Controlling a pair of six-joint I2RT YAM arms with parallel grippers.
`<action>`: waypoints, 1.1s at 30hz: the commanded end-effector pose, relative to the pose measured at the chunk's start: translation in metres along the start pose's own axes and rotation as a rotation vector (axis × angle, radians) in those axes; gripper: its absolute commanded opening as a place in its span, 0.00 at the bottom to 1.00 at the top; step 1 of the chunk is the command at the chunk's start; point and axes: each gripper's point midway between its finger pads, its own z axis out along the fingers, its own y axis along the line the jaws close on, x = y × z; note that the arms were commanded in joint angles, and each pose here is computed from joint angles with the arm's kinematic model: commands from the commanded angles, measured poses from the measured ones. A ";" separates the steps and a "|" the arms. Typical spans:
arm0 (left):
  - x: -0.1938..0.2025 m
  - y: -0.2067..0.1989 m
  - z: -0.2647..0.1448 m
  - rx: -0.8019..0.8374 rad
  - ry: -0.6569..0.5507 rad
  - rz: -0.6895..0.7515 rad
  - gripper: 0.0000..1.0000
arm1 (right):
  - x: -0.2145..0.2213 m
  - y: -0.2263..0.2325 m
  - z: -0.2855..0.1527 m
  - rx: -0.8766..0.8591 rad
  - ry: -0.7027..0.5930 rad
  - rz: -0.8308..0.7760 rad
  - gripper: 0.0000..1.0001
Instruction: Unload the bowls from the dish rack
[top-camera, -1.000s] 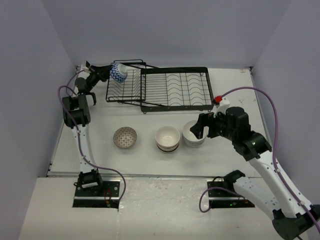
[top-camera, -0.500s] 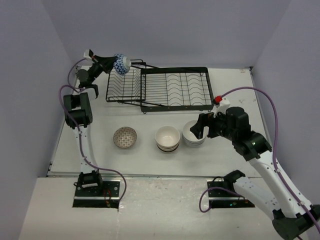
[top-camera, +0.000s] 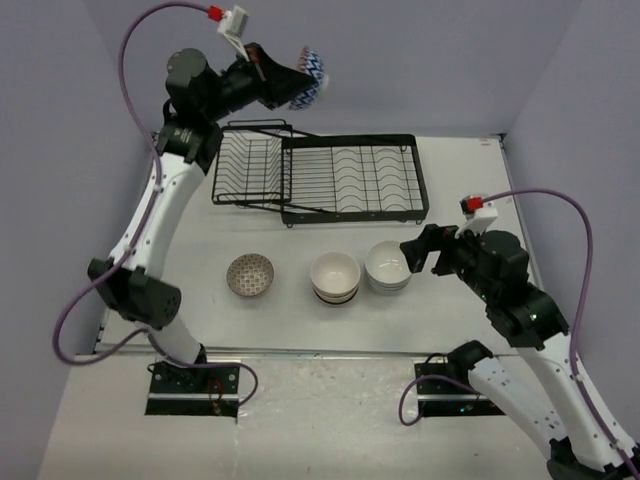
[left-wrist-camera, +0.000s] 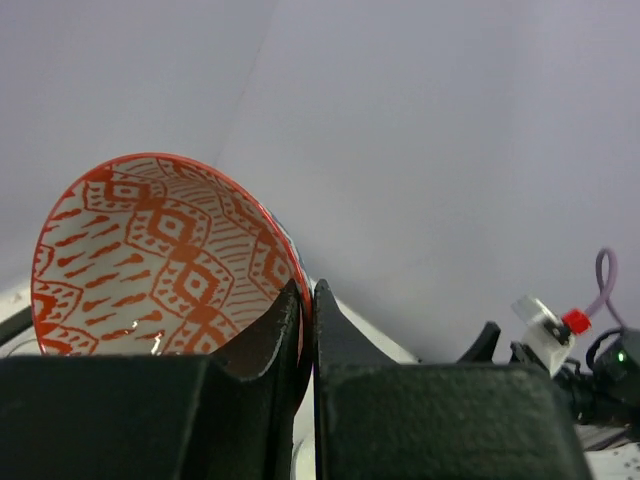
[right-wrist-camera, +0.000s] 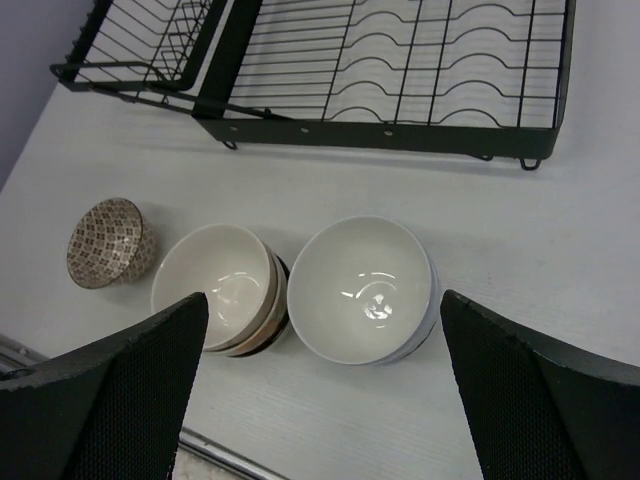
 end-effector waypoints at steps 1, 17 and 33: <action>0.060 -0.018 -0.033 -0.364 0.198 0.337 0.00 | -0.037 -0.001 -0.015 0.034 -0.145 0.042 0.99; 0.285 0.019 -0.217 -1.238 0.673 0.445 0.00 | -0.021 -0.001 -0.015 0.016 -0.084 -0.005 0.99; 0.358 0.061 -0.226 -1.222 0.722 0.443 0.00 | -0.008 0.003 -0.002 -0.007 -0.017 -0.025 0.99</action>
